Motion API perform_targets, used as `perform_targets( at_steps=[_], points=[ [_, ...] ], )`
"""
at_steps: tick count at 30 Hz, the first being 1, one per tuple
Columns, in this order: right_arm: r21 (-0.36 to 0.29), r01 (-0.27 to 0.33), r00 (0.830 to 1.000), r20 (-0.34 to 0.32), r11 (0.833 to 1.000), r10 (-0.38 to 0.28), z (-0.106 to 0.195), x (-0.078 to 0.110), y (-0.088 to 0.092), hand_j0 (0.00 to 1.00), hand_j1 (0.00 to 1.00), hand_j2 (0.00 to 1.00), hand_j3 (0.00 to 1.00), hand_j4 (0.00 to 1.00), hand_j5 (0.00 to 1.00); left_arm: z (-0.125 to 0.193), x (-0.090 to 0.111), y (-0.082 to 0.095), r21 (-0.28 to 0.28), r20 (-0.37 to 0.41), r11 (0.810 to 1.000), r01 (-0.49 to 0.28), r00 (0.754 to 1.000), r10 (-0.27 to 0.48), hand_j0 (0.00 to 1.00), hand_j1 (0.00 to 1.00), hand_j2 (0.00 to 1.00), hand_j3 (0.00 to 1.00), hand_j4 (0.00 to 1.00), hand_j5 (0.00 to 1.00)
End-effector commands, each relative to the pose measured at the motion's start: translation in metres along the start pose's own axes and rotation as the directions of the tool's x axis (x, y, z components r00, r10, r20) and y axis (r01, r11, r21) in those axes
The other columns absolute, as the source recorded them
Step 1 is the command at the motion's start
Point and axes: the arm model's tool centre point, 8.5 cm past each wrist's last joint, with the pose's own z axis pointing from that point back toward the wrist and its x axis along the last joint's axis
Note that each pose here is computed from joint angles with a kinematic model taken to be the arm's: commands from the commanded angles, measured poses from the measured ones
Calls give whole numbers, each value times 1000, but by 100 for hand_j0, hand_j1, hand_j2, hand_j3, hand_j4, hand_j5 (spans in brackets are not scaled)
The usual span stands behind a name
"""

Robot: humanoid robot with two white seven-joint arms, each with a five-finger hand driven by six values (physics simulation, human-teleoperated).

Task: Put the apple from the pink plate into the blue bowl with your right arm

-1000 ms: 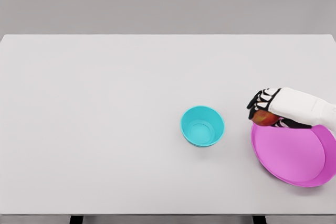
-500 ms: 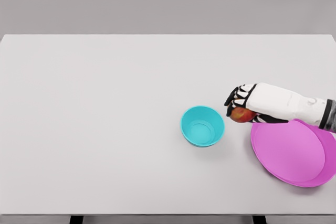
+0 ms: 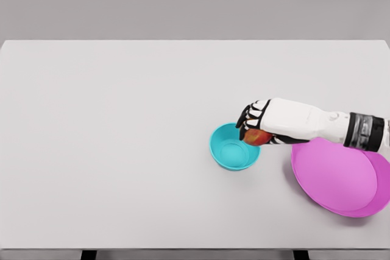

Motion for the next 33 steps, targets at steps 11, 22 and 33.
perform_targets(
  at_steps=[11,22,33],
  points=[
    [22,19,997,68,1000,-20,-23,12,8,40,40,40,40,40,40,0,0,0,0,0,1000,0,1000,0,100,100,100,100,100,100],
    [20,16,997,75,1000,-18,-26,13,7,43,43,43,43,43,43,0,0,0,0,0,1000,0,1000,0,100,100,100,100,100,100],
    [24,18,997,79,1000,-20,-27,14,9,100,100,100,100,100,100,0,0,0,0,0,1000,0,1000,0,100,100,100,100,100,100]
  ],
)
